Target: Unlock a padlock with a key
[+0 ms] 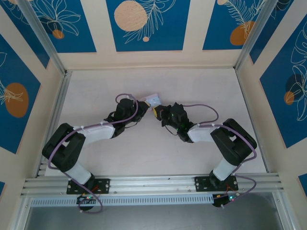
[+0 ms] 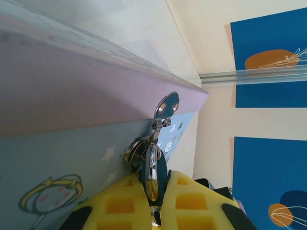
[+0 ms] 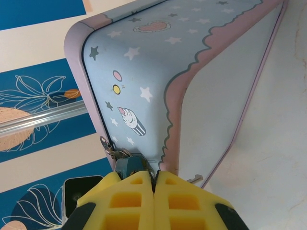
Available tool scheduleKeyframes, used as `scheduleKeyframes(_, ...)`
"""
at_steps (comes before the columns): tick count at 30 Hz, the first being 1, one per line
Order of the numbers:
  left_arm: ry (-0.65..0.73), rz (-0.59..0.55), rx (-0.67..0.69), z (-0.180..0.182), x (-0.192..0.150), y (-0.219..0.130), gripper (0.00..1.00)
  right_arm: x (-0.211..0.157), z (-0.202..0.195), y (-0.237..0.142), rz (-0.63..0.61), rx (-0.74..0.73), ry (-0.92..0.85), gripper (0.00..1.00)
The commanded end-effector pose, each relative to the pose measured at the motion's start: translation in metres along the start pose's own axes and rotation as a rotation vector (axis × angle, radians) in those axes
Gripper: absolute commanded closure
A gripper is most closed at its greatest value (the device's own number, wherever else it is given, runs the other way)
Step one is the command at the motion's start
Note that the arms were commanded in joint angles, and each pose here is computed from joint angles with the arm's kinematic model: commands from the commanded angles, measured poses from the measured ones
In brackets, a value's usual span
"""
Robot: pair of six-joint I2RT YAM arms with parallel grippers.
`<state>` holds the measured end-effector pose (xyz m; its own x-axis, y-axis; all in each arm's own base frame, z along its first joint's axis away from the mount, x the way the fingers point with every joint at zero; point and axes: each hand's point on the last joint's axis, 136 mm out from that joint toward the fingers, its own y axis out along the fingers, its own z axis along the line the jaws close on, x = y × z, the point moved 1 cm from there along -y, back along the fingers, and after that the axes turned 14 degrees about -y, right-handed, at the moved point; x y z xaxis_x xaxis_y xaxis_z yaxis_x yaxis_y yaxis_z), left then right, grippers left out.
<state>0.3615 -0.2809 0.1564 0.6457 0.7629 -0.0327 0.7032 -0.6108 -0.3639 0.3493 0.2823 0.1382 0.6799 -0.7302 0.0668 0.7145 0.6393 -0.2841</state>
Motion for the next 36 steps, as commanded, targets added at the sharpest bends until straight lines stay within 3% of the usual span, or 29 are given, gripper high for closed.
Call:
scheduleKeyframes(1, 0.023, 0.161, -0.073, -0.018, -0.036, 0.001, 1.00, -0.018, 0.029, 0.009, 0.104, 0.057, -0.051, 1.00)
scheduleKeyframes(8, 0.037, 0.175, -0.072, -0.019, -0.039, -0.002, 1.00, -0.011, 0.032, 0.011, 0.159, 0.036, -0.161, 1.00)
scheduleKeyframes(36, 0.022, 0.181, -0.168, -0.043, -0.040, -0.014, 1.00, -0.011, 0.057, 0.012, 0.299, 0.323, -0.201, 1.00)
